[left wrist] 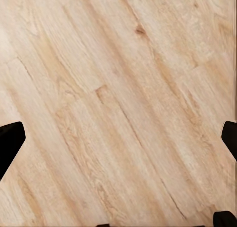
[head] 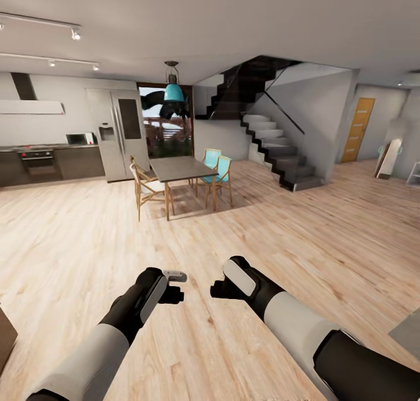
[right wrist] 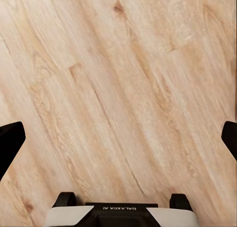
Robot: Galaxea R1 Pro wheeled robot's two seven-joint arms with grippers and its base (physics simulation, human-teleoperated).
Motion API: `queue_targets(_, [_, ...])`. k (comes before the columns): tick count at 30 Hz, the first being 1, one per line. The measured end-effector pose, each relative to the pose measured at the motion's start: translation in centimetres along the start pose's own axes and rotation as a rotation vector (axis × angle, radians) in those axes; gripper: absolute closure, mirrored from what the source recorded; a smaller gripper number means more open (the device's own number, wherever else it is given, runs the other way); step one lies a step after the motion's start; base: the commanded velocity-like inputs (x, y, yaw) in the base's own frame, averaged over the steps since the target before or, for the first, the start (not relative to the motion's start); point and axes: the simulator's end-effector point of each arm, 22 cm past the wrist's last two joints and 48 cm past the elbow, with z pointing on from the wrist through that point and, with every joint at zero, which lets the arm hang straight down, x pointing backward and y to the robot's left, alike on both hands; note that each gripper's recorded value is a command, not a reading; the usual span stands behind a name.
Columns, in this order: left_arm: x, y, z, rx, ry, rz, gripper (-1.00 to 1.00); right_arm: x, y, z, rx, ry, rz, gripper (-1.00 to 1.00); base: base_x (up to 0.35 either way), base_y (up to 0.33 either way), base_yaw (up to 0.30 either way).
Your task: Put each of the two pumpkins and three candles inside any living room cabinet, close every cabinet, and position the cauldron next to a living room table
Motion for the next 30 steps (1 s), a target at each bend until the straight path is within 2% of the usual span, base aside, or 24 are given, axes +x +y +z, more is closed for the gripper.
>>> queue_targets(30, [-0.8,-0.2,-3.2,0.005,-0.002,-0.001,-1.00,-0.4,0.2,-3.3,0.000,-0.001,0.000,-1.00,0.000,0.000,-0.290])
